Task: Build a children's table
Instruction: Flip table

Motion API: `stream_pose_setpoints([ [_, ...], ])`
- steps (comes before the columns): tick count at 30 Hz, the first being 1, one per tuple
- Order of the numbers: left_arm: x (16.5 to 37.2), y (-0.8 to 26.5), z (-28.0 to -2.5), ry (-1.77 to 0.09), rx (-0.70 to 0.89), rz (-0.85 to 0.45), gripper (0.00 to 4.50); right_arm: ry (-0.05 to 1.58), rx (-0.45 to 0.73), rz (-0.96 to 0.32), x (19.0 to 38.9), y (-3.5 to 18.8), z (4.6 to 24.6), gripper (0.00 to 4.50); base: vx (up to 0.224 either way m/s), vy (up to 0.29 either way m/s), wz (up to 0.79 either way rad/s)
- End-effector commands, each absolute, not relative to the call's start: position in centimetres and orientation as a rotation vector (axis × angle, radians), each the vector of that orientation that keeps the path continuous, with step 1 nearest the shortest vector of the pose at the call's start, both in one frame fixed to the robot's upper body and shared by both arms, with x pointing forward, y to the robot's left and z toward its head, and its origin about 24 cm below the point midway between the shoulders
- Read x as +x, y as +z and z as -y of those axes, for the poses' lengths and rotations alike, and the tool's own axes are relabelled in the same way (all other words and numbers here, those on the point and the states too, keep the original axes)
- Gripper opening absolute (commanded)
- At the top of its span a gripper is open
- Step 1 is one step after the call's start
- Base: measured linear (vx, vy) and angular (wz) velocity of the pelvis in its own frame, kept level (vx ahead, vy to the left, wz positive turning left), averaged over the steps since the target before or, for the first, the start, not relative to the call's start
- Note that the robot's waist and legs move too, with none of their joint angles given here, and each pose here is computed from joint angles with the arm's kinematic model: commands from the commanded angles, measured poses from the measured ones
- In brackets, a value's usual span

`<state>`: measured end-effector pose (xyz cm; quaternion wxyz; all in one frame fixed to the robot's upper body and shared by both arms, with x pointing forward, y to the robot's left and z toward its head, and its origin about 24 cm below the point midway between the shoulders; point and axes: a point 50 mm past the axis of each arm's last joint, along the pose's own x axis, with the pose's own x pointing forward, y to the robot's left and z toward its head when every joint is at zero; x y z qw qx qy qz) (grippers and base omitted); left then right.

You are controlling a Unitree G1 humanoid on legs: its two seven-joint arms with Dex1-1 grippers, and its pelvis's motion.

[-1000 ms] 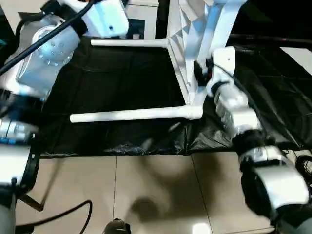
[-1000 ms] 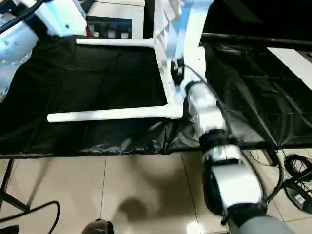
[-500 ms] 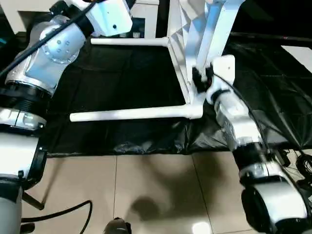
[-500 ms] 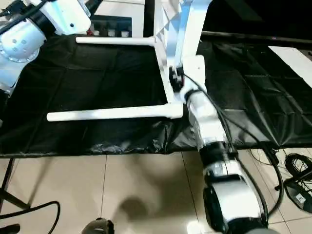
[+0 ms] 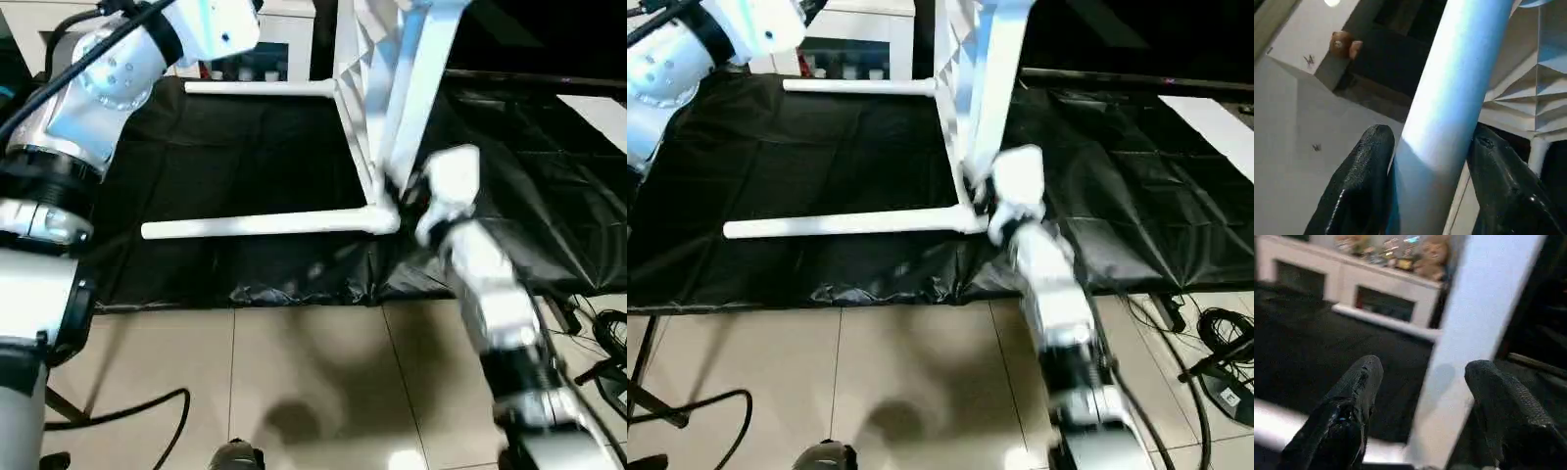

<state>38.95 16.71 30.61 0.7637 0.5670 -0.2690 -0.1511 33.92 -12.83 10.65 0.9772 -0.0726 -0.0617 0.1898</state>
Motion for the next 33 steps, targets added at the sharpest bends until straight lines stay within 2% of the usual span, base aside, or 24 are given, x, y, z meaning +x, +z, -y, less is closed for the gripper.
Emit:
stream_pose_setpoints([
  [1,39.7,29.4,-17.0,-0.337,1.152,0.499,2.27,0.439,-0.142,0.132,33.4,10.9,12.5,3.11,0.000,0.000,0.00],
  [4,40.0,29.4,-17.1,-0.335,1.056,0.466,2.25,0.474,-0.147,0.109,32.9,10.2,12.3,3.11,0.000,0.000,0.00],
  [5,40.3,29.5,-17.3,-0.325,0.953,0.440,2.25,0.477,-0.158,0.090,32.7,9.7,12.2,3.11,0.000,0.000,0.00],
  [7,40.5,29.7,-17.5,-0.310,0.906,0.431,2.24,0.477,-0.155,0.082,32.6,9.4,12.1,3.11,0.000,0.000,0.00],
  [8,40.7,30.0,-17.9,-0.281,0.805,0.416,2.24,0.477,-0.148,0.064,32.5,9.0,12.0,3.11,0.000,0.000,0.00],
  [14,41.0,31.3,-18.8,-0.228,0.521,0.404,2.24,0.503,-0.150,-0.032,31.9,7.1,11.9,3.11,0.000,0.000,0.00],
  [19,40.9,32.2,-19.4,-0.213,0.399,0.425,2.25,0.521,-0.157,-0.136,31.3,4.8,11.9,3.11,0.000,0.000,0.00],
  [22,40.7,32.7,-19.8,-0.197,0.322,0.459,2.25,0.465,-0.085,-0.192,31.1,3.6,12.4,3.11,0.000,0.000,0.00],
  [23,40.6,32.8,-19.9,-0.193,0.316,0.466,2.25,0.453,-0.065,-0.196,31.1,3.4,12.5,3.28,0.000,0.000,0.00],
  [27,40.3,32.9,-20.8,-0.193,0.285,0.476,2.25,0.393,0.088,-0.137,31.9,4.0,13.0,3.49,0.000,0.000,0.00],
  [30,40.1,32.6,-21.3,-0.191,0.269,0.473,2.24,0.392,0.122,-0.093,32.7,4.8,13.0,3.74,0.000,0.000,0.00],
  [33,40.0,32.0,-21.9,-0.180,0.240,0.463,2.20,0.373,0.116,-0.032,34.6,6.3,13.3,4.05,0.000,0.000,0.00],
])
